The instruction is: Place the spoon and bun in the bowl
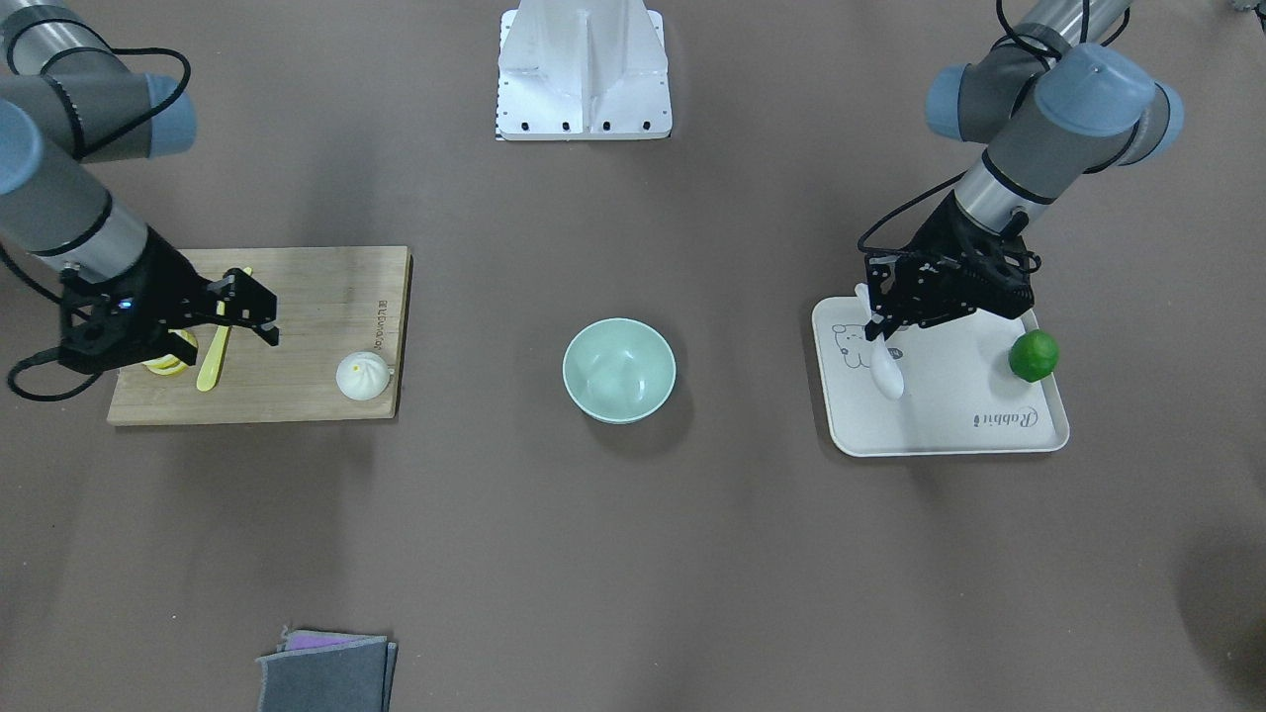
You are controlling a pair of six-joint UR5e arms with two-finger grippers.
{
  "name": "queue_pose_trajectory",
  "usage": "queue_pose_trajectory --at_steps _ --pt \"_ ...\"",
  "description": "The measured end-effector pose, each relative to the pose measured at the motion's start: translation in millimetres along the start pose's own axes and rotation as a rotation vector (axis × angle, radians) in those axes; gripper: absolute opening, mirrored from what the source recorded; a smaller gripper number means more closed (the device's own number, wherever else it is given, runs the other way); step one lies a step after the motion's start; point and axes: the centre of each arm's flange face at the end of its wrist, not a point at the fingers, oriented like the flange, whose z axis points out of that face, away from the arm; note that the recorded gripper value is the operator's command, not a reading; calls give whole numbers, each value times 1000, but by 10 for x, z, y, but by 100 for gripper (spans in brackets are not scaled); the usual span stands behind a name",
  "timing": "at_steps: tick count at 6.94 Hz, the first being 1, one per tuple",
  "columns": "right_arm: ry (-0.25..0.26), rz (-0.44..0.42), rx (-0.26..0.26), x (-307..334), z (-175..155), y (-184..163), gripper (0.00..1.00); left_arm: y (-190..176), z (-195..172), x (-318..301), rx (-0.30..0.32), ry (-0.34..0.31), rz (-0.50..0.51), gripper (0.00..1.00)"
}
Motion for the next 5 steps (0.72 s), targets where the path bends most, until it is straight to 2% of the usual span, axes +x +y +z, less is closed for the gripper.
queue_pose_trajectory --at_steps 1,2,4,5 --pt "23 -2 16 -298 214 31 86 -147 -9 246 6 8 -34 0" --pt "43 4 24 -504 408 31 72 -219 14 465 8 23 -70 0" --pt "73 21 10 -597 670 53 0 -278 72 731 19 37 -93 0" --pt "78 26 6 -598 716 52 0 -298 81 773 24 38 -95 0"
